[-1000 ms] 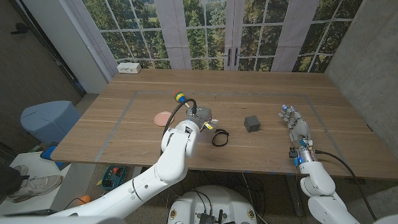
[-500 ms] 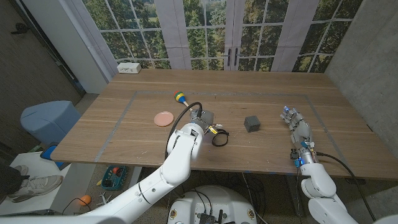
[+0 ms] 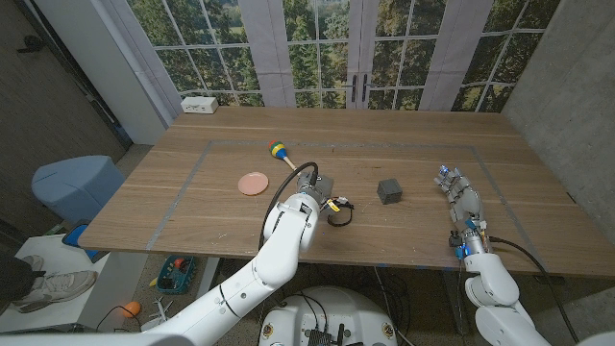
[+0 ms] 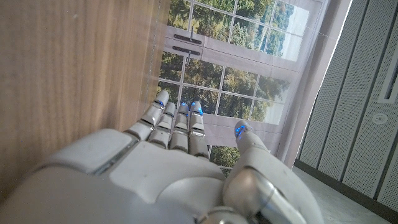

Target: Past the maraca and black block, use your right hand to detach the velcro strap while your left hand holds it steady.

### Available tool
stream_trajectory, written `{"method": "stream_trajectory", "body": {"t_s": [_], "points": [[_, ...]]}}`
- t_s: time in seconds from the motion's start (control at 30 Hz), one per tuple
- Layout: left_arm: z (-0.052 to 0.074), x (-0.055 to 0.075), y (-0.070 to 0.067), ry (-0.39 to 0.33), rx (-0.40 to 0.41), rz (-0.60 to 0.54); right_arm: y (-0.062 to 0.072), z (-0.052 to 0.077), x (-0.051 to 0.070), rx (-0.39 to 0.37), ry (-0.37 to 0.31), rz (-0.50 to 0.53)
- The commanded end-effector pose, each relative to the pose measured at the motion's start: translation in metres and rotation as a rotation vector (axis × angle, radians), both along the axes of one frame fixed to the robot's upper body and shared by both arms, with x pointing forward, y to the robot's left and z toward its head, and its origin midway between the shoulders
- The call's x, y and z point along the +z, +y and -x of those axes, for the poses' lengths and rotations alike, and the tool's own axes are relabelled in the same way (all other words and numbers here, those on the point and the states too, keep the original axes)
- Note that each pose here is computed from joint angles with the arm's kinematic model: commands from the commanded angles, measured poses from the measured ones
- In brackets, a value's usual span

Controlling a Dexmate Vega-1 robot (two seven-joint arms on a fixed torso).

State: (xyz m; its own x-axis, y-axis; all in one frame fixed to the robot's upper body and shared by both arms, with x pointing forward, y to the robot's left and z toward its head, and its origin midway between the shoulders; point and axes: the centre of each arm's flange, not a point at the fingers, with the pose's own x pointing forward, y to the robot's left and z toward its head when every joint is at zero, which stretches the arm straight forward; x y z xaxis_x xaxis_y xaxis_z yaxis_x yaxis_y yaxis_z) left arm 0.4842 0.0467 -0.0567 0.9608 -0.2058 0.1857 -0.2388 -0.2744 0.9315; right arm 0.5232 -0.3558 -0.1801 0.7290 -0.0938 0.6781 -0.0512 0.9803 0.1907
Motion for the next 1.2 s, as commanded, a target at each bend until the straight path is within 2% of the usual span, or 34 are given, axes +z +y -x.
{"method": "stream_trajectory", "body": {"t_s": [0.03, 0.5, 0.9, 1.03, 1.2], "points": [[-0.003, -0.012, -0.006, 0.002, 0.016, -0.049, -0.002, 0.003, -0.006, -0.007, -0.013, -0.012], [-0.005, -0.019, -0.011, 0.006, 0.026, -0.083, -0.007, 0.005, -0.012, -0.018, -0.021, -0.037], [-0.006, -0.020, -0.012, -0.028, 0.018, -0.083, -0.010, 0.005, -0.016, -0.024, -0.017, -0.057], [-0.006, -0.020, -0.011, -0.065, -0.004, -0.067, -0.010, 0.005, -0.015, -0.033, -0.020, -0.052], [-0.011, -0.021, -0.009, -0.061, 0.022, -0.072, -0.010, 0.005, -0.014, -0.046, -0.020, -0.040]]}}
